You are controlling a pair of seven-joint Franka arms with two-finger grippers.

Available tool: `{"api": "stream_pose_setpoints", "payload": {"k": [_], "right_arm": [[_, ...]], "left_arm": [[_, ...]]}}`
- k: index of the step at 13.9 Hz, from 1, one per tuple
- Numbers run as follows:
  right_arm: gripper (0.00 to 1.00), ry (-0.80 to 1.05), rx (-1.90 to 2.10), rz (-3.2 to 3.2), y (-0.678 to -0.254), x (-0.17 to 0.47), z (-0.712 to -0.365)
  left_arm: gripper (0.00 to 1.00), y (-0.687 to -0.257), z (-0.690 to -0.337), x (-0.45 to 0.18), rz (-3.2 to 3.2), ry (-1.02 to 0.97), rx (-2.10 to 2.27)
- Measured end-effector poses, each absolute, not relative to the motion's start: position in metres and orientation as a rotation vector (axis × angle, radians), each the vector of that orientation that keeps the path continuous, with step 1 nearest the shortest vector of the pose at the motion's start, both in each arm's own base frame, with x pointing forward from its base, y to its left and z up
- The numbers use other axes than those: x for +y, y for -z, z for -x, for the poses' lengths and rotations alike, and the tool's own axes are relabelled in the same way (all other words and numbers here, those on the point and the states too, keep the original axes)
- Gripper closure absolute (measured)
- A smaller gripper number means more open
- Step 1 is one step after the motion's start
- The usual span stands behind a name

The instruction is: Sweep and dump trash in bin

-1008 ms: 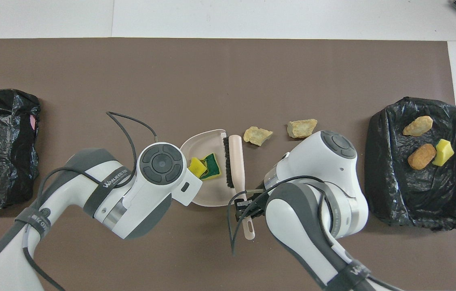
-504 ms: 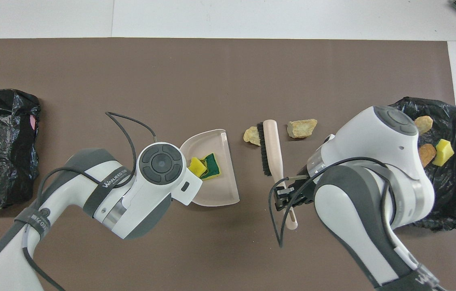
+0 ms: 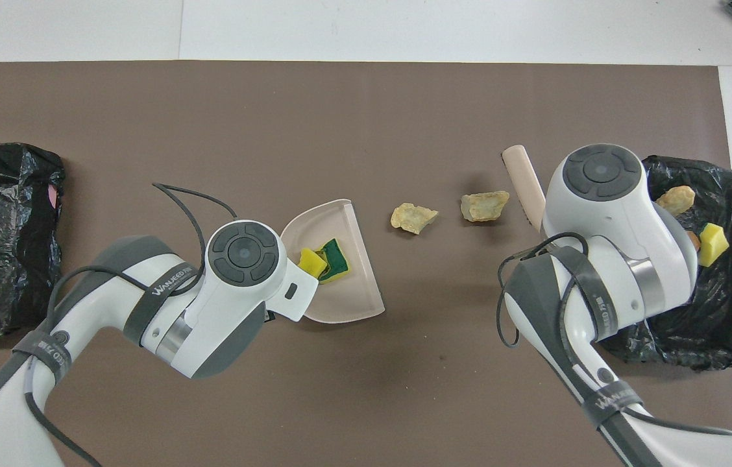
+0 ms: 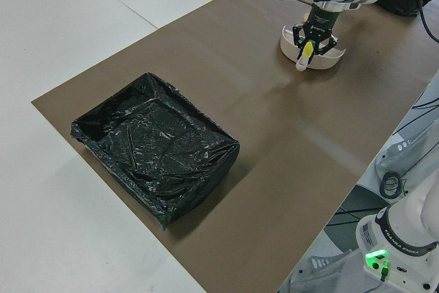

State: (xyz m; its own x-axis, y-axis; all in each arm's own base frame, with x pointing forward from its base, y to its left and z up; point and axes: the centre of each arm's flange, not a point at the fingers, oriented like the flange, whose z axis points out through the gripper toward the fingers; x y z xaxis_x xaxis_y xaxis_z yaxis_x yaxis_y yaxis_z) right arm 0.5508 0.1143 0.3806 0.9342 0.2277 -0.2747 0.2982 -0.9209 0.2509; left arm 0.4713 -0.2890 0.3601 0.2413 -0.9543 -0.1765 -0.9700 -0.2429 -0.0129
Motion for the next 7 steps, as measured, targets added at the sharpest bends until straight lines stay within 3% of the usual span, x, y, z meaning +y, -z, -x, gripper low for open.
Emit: {"api": "stream_pose_setpoints", "payload": {"k": [4,7], "right_arm": [[0.73,0.418,0.43,-2.802,-0.327,0.129,-0.557],[0.73,0.463,0.417,-2.872,-0.322,0.147,-0.55]], "left_arm": [[0.69,-0.36,-0.471,-0.289,2.383,-0.2,1.849],[0.69,-0.359,-0.471,-0.288,2.385,-0.202,1.845]]}}
